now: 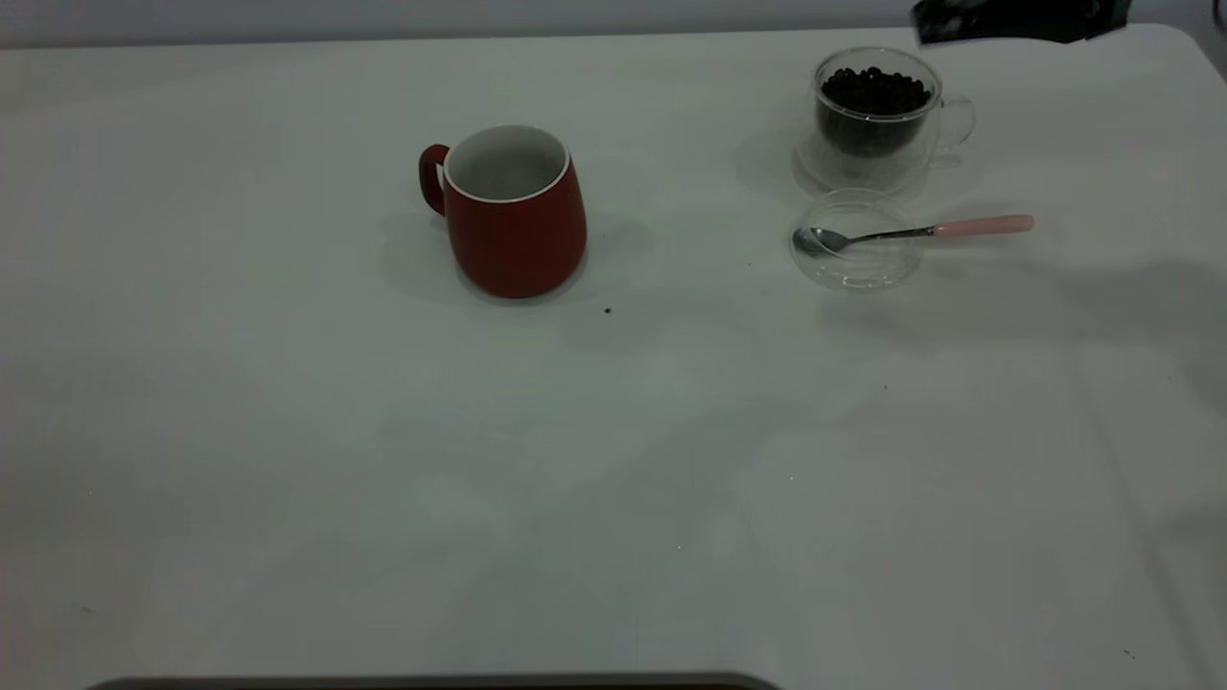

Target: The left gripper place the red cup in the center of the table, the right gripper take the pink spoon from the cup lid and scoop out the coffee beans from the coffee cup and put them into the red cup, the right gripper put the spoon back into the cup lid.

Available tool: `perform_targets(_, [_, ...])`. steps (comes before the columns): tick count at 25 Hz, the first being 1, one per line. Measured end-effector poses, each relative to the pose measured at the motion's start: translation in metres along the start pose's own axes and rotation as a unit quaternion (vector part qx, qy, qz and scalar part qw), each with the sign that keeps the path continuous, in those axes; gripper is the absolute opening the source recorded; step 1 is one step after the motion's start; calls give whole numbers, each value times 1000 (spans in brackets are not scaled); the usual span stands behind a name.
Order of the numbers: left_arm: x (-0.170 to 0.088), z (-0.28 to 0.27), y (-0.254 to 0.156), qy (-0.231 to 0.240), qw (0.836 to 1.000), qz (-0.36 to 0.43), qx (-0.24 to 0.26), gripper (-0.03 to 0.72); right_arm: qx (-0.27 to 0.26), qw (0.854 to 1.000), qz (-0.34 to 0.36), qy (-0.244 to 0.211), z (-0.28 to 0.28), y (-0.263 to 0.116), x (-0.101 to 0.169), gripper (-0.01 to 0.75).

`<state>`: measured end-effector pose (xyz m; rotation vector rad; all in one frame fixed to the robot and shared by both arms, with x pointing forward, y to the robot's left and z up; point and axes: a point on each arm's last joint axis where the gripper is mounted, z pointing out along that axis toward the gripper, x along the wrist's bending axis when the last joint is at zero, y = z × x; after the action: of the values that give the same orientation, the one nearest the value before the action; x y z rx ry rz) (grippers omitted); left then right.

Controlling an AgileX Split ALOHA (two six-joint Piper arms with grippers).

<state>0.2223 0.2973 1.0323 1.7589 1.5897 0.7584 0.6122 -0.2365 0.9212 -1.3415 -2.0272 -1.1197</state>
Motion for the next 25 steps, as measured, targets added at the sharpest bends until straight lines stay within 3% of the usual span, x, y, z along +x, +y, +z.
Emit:
perform_targets(2, [0, 0, 0, 0, 1000, 0, 0, 587, 110, 992, -22, -60, 0, -12, 36, 501])
perform_targets(4, [0, 0, 0, 0, 1000, 0, 0, 587, 187, 969, -24, -159, -8, -26, 66, 501])
perform_targets(7, [0, 0, 0, 0, 1000, 0, 0, 587, 220, 936, -4, -275, -25, -50, 96, 500])
perform_targets(10, [0, 0, 0, 0, 1000, 0, 0, 587, 216, 915, 32, -338, -43, -83, 109, 497])
perform_targets(15, [0, 0, 0, 0, 1000, 0, 0, 587, 199, 896, 81, -388, -52, -147, 109, 496])
perform_targets(20, [0, 0, 0, 0, 1000, -1, 0, 587, 199, 890, 98, -398, -50, -192, 105, 496])
perform_targets(25, [0, 0, 0, 0, 1000, -1, 0, 587, 196, 890, 94, -401, -60, -208, 117, 496])
